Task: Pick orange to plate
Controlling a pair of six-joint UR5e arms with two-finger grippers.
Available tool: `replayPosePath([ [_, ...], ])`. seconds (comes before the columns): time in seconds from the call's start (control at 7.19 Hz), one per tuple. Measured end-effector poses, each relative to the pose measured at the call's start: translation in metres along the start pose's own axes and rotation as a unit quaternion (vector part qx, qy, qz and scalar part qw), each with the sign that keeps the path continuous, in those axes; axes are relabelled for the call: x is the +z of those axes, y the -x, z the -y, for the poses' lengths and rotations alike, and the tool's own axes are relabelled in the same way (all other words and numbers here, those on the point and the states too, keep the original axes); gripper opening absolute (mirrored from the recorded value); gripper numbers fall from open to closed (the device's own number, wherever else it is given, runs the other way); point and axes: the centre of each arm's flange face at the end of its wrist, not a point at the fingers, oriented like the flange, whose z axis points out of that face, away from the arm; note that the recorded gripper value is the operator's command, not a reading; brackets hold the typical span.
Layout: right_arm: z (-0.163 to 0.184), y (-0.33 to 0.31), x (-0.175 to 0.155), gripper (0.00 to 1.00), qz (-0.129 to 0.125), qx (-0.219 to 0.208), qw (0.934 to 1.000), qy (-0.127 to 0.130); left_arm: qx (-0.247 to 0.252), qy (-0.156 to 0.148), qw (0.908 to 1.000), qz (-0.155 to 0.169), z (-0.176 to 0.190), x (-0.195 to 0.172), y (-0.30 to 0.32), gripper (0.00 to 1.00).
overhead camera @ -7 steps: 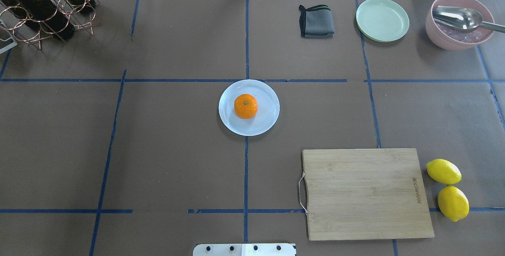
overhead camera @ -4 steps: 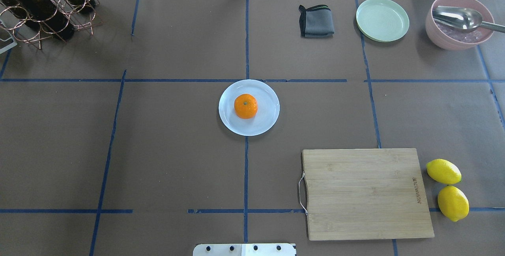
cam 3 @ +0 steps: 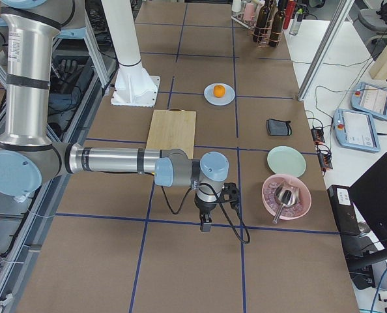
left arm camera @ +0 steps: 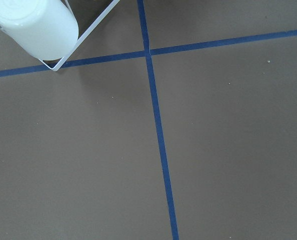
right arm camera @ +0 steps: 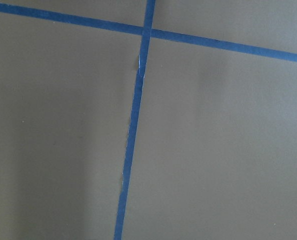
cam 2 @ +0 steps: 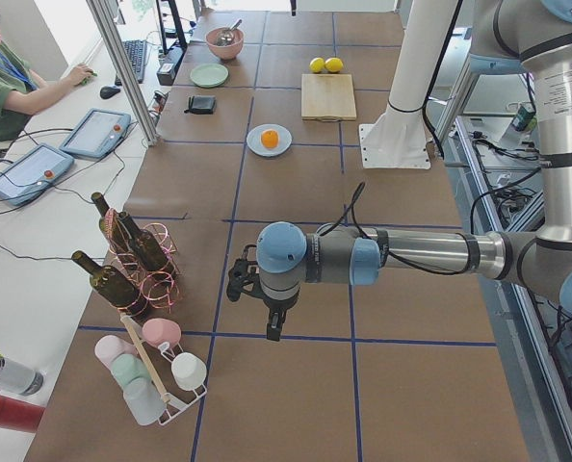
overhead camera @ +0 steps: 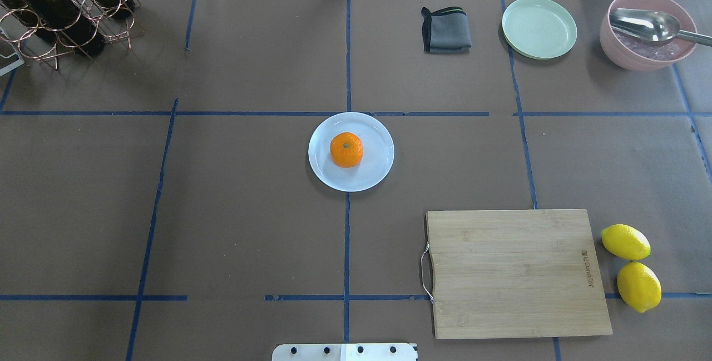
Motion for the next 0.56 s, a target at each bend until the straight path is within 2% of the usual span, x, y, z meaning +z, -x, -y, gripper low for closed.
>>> replayPosePath([
  [0.56,-0.0006,-0.0009,0.0018,1.00,0.000,0.002,1.0000,0.002,0.000,0.001,1.0000,0.000,-0.0001,0.0003,0.0001,1.00],
])
